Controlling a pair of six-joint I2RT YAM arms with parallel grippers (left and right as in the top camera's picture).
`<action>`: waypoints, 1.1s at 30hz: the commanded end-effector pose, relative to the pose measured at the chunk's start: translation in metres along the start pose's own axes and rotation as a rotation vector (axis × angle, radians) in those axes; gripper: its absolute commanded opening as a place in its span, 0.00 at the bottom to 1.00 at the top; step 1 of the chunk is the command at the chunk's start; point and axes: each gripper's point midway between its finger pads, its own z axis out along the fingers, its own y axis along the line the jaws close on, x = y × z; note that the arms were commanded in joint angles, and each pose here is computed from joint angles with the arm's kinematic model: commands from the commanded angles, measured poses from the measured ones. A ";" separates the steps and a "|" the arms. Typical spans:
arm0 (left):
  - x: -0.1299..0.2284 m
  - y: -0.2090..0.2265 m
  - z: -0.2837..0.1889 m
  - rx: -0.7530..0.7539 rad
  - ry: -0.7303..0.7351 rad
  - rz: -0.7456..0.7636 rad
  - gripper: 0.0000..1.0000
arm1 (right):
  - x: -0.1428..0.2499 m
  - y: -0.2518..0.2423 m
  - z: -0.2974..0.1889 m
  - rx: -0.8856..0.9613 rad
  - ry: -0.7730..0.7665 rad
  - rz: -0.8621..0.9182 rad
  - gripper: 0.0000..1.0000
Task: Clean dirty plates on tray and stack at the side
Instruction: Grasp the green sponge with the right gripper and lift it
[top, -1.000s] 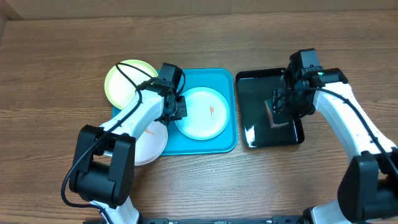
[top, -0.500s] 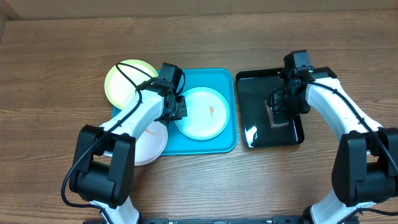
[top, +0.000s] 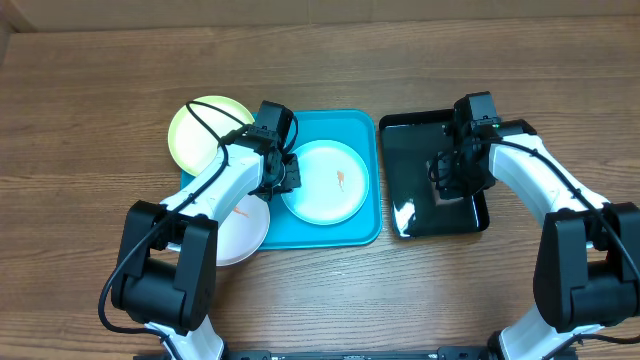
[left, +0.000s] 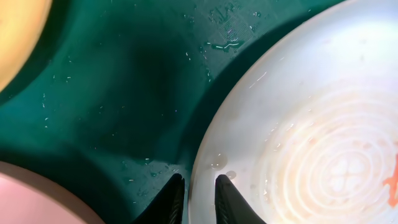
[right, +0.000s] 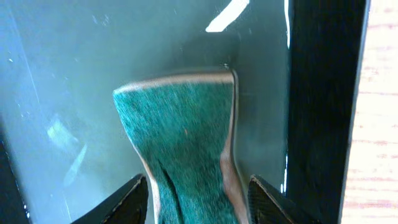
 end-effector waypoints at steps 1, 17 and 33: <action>0.005 0.000 0.006 -0.006 0.018 -0.006 0.20 | 0.005 0.002 0.006 -0.013 0.003 -0.025 0.53; -0.001 0.011 0.006 -0.067 -0.013 0.009 0.22 | 0.001 0.014 0.001 -0.078 0.002 -0.029 0.29; 0.001 0.012 0.006 -0.070 -0.006 0.009 0.22 | 0.009 0.013 0.003 -0.074 0.029 -0.027 0.51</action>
